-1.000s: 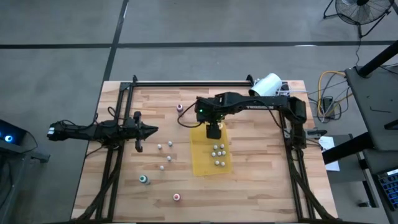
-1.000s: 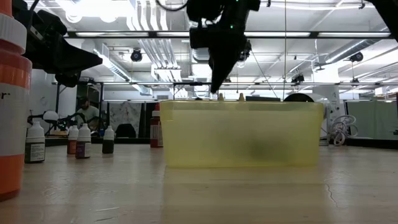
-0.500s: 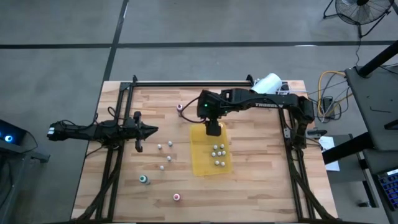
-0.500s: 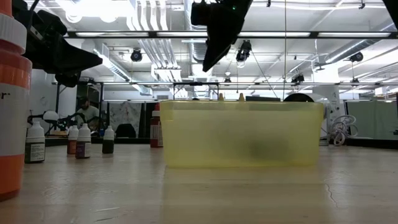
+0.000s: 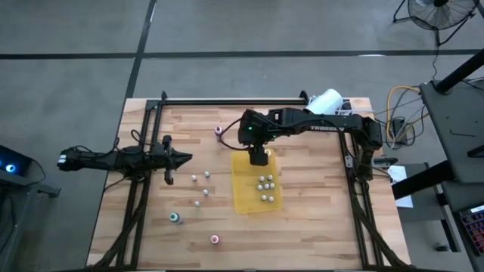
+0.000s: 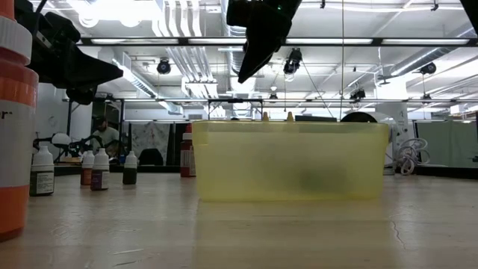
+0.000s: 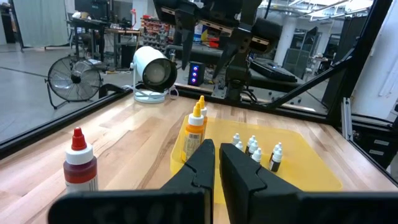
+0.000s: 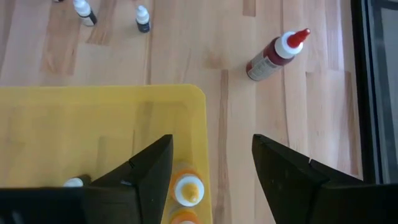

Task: Pick & Place food coloring
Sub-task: Put the small orange food coloring bottle into the yellow bin

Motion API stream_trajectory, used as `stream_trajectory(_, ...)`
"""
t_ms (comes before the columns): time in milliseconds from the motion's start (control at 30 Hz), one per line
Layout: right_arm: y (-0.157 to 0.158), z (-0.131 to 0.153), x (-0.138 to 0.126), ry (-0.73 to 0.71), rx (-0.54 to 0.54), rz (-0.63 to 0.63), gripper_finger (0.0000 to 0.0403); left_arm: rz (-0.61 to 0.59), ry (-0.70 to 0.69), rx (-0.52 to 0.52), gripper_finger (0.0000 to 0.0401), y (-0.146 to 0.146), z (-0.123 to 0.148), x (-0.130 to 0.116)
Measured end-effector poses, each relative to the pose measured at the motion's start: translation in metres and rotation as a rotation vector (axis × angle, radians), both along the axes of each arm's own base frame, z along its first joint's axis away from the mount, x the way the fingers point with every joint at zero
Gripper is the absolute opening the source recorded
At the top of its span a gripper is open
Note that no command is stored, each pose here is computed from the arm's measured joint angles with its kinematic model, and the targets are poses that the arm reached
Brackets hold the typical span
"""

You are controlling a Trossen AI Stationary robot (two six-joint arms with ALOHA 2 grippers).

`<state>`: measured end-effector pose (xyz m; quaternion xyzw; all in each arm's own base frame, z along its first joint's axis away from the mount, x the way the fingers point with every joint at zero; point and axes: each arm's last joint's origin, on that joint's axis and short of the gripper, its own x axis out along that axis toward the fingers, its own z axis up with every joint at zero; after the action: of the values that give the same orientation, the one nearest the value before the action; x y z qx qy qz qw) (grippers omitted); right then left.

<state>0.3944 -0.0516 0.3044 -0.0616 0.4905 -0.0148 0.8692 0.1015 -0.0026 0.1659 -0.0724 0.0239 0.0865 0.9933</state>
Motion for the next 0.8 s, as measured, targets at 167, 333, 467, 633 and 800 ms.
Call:
stream_trajectory(167,-0.003,0.012,-0.009,-0.048,-0.008,-0.009,0.021,0.0,0.0,0.0,0.0,0.0,0.0,0.0)
stream_trajectory(333,-0.001,0.02,-0.025,-0.209,-0.02,-0.026,0.021,0.0,0.0,0.0,0.0,0.0,0.0,0.0)
stream_trajectory(467,0.007,0.017,-0.043,-0.35,0.005,-0.056,0.021,0.0,0.001,0.0,0.0,0.0,0.0,0.0)
stream_trajectory(633,0.013,0.006,-0.068,-0.426,0.041,-0.094,0.021,0.0,0.001,0.0,0.0,0.0,0.0,0.0)
stream_trajectory(800,0.016,-0.001,-0.095,-0.521,0.062,-0.118,0.021,0.0,0.001,0.0,0.0,0.0,0.0,0.0)
